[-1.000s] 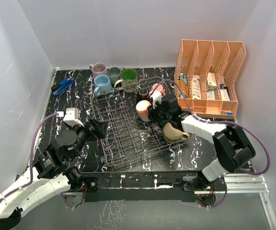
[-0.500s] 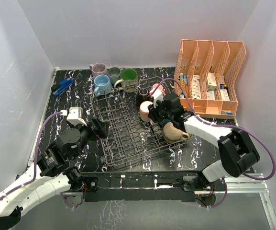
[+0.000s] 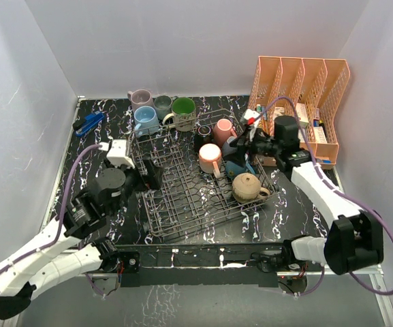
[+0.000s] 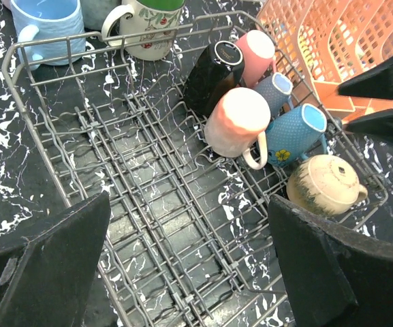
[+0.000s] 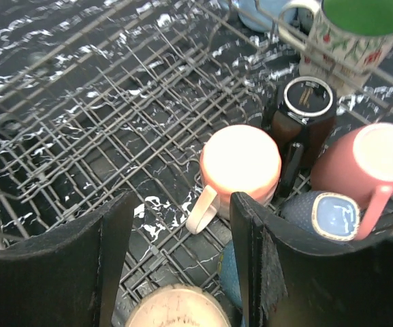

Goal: Load the cups into the dish rack
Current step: Turn the cup upside down in the dish rack, then pick up the cup at the center of the board.

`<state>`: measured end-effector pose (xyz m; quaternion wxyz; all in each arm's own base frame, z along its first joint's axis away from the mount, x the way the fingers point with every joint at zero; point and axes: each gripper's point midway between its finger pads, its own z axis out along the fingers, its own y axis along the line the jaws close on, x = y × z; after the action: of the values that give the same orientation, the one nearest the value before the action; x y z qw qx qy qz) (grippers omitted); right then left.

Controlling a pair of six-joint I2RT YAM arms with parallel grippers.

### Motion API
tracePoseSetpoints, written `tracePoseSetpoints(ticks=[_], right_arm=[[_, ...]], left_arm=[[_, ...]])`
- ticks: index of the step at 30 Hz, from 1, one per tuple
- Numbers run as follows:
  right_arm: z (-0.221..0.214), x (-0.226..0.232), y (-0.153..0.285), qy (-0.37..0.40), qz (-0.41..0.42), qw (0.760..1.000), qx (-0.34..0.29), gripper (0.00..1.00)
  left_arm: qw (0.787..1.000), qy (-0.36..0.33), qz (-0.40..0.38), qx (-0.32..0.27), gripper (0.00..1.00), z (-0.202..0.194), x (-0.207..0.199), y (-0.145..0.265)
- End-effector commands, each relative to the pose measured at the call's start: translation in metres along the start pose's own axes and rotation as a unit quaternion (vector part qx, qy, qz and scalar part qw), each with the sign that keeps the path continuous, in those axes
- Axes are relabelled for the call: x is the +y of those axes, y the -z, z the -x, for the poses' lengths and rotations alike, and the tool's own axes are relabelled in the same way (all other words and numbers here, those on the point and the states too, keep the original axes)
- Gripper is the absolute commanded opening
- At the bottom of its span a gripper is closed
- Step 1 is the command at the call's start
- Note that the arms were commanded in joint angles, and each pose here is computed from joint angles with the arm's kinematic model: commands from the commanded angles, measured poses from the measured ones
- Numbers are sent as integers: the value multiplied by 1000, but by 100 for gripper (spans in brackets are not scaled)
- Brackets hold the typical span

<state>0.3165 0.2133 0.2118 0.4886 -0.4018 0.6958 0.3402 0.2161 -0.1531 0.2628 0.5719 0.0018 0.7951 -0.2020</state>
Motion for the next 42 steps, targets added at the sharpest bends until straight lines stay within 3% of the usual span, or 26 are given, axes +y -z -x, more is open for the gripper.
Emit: tracePoseSetpoints(ticks=[1, 7, 12, 16, 18, 27, 32, 36, 42], right_arm=[[35, 34, 36, 61, 94, 991, -68, 61], [23, 21, 70, 51, 77, 992, -87, 61], [26, 19, 96, 51, 58, 991, -107, 61], [25, 17, 106, 50, 43, 991, -116, 61], [25, 14, 108, 48, 33, 992, -116, 61], [23, 8, 108, 39, 18, 993, -114, 61], [21, 5, 108, 39, 11, 993, -113, 61], [17, 2, 106, 34, 10, 993, -111, 61], [13, 0, 105, 29, 12, 994, -108, 61]], left_arm=[[998, -56, 5, 17, 97, 18, -14, -13], [987, -136, 36, 73, 96, 32, -20, -54], [986, -93, 7, 141, 90, 43, -2, -103], [980, -101, 30, 171, 90, 49, 24, -141], [977, -100, 39, 184, 84, 52, 44, -161], [971, -75, 99, 203, 78, 65, 133, -242], [967, -92, 125, 201, 64, 70, 180, -271], [974, -79, 101, 188, 55, 81, 188, -296], [975, -72, 90, 189, 53, 78, 195, -320]])
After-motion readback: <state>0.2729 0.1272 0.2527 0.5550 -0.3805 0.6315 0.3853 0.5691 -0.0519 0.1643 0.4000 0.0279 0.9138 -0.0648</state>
